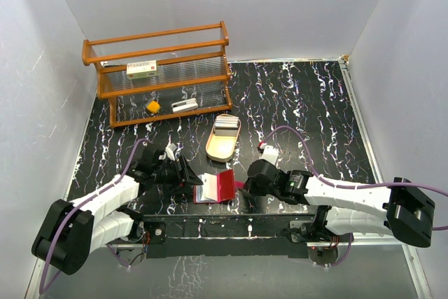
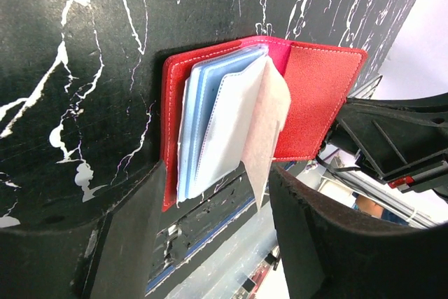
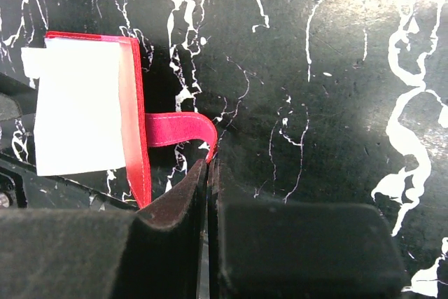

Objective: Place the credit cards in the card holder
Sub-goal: Open the card holder at the center of the board.

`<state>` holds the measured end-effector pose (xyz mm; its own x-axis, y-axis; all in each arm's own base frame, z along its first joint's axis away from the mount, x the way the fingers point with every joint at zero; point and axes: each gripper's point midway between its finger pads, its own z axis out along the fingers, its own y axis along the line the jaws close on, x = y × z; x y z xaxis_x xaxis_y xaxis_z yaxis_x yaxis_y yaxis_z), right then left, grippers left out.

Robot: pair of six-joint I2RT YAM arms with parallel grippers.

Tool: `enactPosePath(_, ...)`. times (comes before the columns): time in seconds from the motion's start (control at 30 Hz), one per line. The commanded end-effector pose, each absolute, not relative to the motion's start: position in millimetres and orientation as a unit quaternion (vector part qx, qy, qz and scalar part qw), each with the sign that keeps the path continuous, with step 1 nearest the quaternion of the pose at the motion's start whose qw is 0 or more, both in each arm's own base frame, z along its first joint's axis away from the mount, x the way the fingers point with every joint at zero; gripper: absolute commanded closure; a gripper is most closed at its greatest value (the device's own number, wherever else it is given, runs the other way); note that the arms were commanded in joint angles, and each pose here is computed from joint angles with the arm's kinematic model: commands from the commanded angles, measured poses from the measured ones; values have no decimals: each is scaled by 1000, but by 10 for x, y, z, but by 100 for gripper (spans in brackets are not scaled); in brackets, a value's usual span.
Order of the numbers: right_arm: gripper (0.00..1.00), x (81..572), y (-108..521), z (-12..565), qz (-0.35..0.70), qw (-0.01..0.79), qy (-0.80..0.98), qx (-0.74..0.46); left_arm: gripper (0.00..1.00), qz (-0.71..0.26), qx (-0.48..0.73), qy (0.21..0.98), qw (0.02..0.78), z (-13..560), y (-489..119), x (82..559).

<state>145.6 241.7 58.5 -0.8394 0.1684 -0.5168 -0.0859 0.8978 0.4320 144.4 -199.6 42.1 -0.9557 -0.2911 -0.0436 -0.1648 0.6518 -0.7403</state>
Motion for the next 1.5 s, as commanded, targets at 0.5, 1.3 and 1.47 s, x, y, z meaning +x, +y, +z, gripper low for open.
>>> enactPosePath(0.5, 100, 1446, 2246, 287, 182, 269, 944, 53, 37, -409, -139, 899, 72, 336, -1995, 1371)
enactPosePath(1.3, 100, 1446, 2330, 277, 199, 266, 942, 47, 47, -553, -143, 814, 109, 874, -2272, 1517)
enactPosePath(1.47, 99, 1498, 2390, 406, 199, 275, 940, 33, 45, -530, -123, 831, 119, 834, -2251, 1544)
